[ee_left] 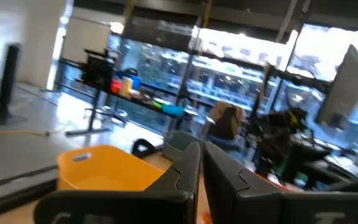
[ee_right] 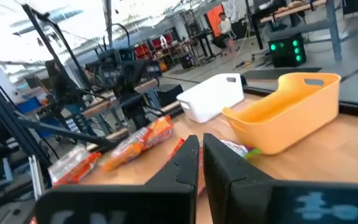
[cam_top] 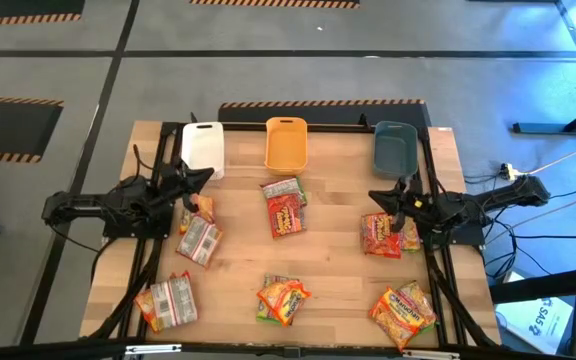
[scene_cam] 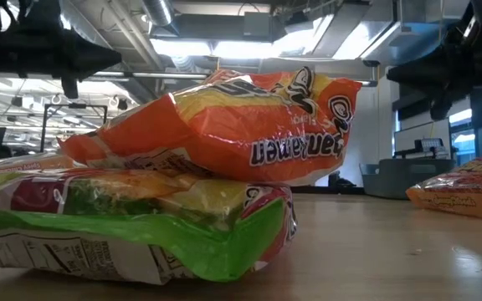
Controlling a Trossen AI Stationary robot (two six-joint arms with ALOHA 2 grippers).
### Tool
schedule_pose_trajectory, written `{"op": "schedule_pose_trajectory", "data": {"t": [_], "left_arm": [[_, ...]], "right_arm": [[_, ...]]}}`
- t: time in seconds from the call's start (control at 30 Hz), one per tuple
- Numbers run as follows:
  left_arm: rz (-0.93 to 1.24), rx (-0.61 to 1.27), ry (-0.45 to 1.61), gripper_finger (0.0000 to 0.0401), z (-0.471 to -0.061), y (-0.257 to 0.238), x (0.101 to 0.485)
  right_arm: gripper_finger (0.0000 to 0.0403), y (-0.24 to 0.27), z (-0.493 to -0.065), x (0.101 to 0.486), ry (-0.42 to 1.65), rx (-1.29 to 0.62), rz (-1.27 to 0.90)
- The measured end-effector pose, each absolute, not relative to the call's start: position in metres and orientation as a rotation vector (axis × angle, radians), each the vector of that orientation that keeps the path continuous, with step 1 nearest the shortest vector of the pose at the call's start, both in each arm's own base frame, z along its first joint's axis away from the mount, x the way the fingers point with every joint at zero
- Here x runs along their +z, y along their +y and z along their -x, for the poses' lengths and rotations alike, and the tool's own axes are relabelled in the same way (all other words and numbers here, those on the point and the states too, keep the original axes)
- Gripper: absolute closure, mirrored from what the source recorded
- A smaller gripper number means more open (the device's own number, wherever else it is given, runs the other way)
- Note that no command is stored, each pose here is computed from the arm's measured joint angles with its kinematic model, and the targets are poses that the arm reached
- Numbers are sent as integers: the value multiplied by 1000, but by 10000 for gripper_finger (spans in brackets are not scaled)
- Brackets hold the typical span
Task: Sort Maruchan noodles
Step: Put the orange noodle pack into the yellow bin
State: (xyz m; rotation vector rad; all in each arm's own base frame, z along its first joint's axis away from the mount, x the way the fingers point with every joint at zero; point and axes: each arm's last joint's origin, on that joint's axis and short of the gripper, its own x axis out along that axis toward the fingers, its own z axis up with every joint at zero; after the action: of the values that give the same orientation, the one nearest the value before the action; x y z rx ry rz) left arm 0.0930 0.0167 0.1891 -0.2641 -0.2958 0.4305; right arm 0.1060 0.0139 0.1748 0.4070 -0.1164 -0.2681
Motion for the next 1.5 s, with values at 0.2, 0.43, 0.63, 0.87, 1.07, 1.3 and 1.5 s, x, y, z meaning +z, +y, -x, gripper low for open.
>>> {"op": "schedule_pose_trajectory", "data": {"t": [0.2,0.43,0.63,0.87,1.07,1.3,1.5], "left_arm": [[261,396,-236,387,-102,16,185],[280,371,-218,387,-114,16,185],[302,359,-199,387,-124,16,182],[299,364,-164,387,-133,17,180],[335,328,-105,387,-143,15,180],[333,337,-23,387,-154,11,174],[353,310,40,387,-165,4,172]], "right_arm": [[390,17,-118,169,-65,-281,-423],[351,19,-131,162,-40,-366,-402],[276,12,-150,166,36,-368,-352],[206,0,-178,163,174,-329,-365],[183,-6,-208,158,290,-287,-371],[173,-5,-247,140,423,-275,-333],[177,-4,-274,125,507,-180,-367]]}}
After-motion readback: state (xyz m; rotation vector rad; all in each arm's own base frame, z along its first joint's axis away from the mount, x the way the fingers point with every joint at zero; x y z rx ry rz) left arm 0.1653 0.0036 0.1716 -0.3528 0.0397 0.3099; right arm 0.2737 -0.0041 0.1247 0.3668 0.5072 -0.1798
